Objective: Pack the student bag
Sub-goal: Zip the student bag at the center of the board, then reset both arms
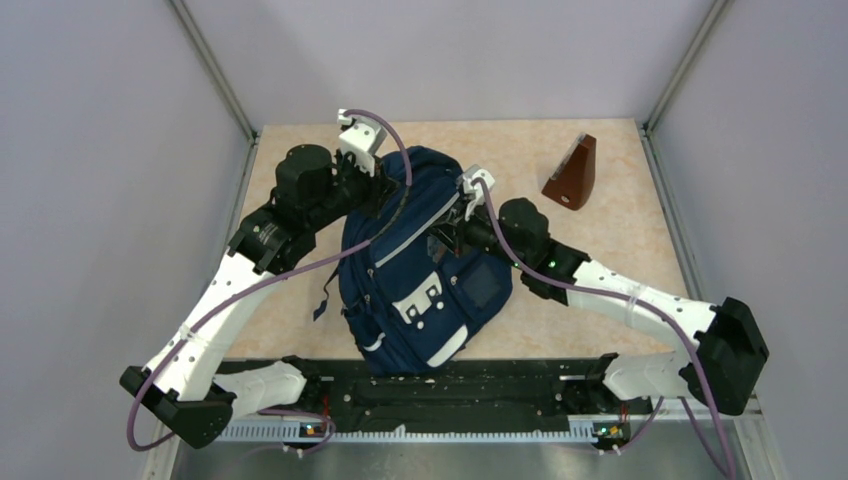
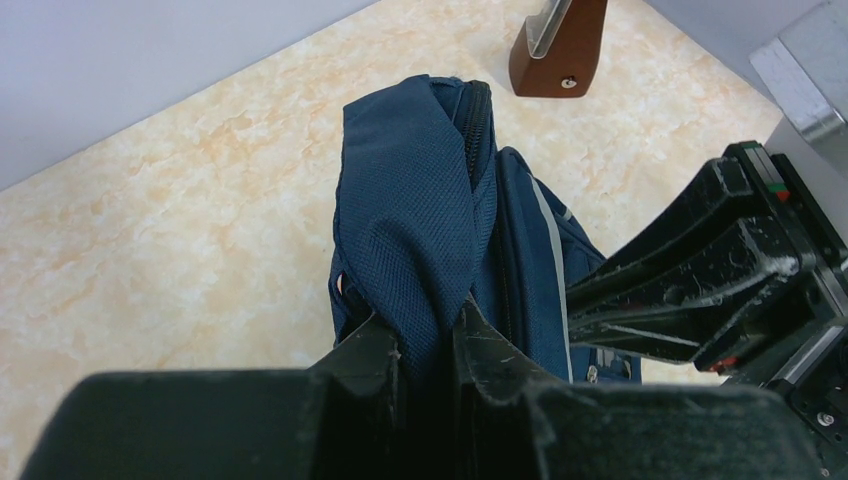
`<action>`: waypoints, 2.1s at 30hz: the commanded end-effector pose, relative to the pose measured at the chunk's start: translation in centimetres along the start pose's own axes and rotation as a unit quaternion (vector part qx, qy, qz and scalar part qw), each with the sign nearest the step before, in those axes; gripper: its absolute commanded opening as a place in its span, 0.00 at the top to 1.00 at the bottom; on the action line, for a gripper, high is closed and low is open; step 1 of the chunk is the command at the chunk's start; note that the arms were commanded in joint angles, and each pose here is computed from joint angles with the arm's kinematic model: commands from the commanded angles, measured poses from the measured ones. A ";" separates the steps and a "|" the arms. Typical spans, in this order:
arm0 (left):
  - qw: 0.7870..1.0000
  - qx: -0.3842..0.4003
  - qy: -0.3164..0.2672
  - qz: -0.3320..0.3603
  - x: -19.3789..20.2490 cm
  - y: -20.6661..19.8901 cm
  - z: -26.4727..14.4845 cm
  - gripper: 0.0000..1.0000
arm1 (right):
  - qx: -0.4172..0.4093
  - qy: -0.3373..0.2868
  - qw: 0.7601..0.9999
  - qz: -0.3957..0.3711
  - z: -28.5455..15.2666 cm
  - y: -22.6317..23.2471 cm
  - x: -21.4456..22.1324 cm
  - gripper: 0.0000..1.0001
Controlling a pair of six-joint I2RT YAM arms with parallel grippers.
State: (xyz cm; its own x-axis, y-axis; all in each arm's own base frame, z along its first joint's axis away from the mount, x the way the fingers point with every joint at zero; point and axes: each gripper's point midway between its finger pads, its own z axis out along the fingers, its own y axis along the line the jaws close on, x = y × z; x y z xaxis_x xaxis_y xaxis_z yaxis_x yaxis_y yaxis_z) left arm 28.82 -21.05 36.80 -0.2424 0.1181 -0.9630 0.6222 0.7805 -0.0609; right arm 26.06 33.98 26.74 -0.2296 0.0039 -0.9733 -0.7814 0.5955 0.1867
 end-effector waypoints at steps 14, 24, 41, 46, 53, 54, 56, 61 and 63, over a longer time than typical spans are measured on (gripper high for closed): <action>0.995 0.011 -0.093 -0.018 -4.8 -0.4 -0.5 1.00 | -0.141 -0.039 0.989 -0.013 -0.5 11.1 -1.5 1.00; 0.995 -0.001 -0.094 -0.029 -4.7 0.5 -0.4 1.00 | -0.208 -0.042 0.977 -0.033 -0.3 17.0 -1.3 1.00; 0.995 -0.024 -0.091 -0.042 -4.1 2.3 0.0 1.00 | -0.224 -0.022 0.971 -0.080 0.2 21.0 -0.8 0.90; 0.995 -0.046 -0.081 -0.036 -3.2 4.5 0.4 1.00 | -0.160 0.001 0.981 -0.112 0.6 18.3 -0.1 0.49; 0.993 -0.082 -0.049 -0.063 -0.5 9.1 1.9 1.00 | -0.094 0.022 0.992 -0.083 0.5 11.7 0.2 0.40; 0.993 -0.089 -0.041 -0.071 0.2 10.0 2.2 1.00 | -0.083 0.026 0.993 -0.083 0.4 10.6 0.5 0.39; 0.990 -0.103 -0.030 -0.094 1.4 11.8 2.7 1.00 | -0.047 0.042 0.995 -0.078 0.4 7.6 1.2 0.38; 0.979 -0.155 -0.024 -0.129 3.7 16.3 3.7 1.00 | 0.045 0.073 0.996 -0.038 -0.5 -1.1 3.4 0.38; 0.975 -0.178 -0.030 -0.133 4.3 18.3 3.8 1.00 | 0.083 0.080 0.993 -0.018 -1.5 -4.8 4.3 0.37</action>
State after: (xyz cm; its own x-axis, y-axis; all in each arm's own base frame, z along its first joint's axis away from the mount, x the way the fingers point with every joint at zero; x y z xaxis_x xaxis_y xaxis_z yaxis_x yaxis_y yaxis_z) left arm 37.79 -11.18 25.59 -0.5315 -0.0530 -0.8454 0.2989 0.9221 -0.2458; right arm 25.40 34.49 23.58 -0.2198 -0.1746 -0.9598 -0.7728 0.6316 0.0621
